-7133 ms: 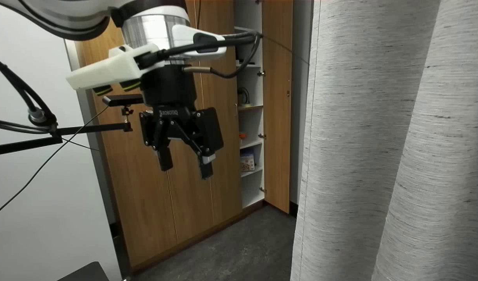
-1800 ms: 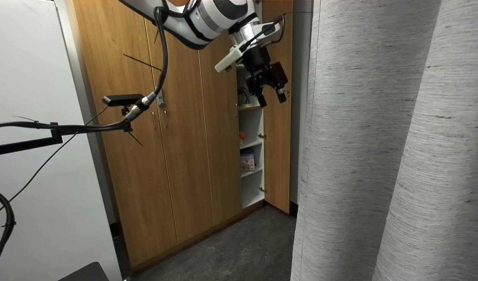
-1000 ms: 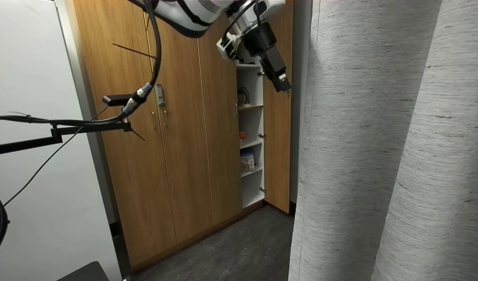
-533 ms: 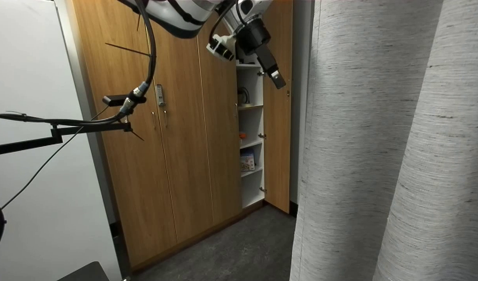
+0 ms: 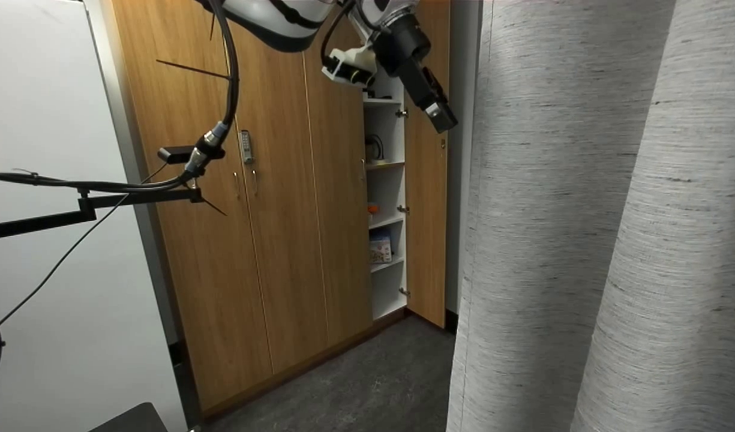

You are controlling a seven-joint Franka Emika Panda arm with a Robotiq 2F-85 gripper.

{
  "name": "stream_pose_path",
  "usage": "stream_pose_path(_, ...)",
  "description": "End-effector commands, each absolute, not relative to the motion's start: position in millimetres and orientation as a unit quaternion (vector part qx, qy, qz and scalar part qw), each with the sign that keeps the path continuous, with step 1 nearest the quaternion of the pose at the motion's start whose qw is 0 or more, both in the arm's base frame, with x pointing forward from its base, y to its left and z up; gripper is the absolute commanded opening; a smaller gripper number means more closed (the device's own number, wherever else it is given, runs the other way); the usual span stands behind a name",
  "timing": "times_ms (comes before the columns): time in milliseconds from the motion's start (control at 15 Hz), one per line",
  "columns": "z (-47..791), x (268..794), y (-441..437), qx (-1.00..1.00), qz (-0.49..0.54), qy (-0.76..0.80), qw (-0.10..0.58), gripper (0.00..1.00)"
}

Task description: Slide the curtain to the left

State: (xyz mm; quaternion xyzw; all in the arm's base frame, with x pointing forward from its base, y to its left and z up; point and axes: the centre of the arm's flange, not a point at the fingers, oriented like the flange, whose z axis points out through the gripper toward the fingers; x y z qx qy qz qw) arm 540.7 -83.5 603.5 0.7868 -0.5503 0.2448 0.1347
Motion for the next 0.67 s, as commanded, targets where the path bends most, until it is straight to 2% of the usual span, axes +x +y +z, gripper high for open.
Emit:
stream_pose_path(0, 608, 524, -110, 0.756, 0.26, -0.582, 0.148, 1.0)
stream_pose_path(467, 606, 523, -154, 0.748, 0.264, -0.586, 0.168, 1.0)
stream_pose_path(533, 606, 523, -157, 0.749, 0.261, -0.585, 0.169, 0.75)
stream_pose_path(600, 605, 524, -158, 0.751, 0.259, -0.585, 0.163, 0.74)
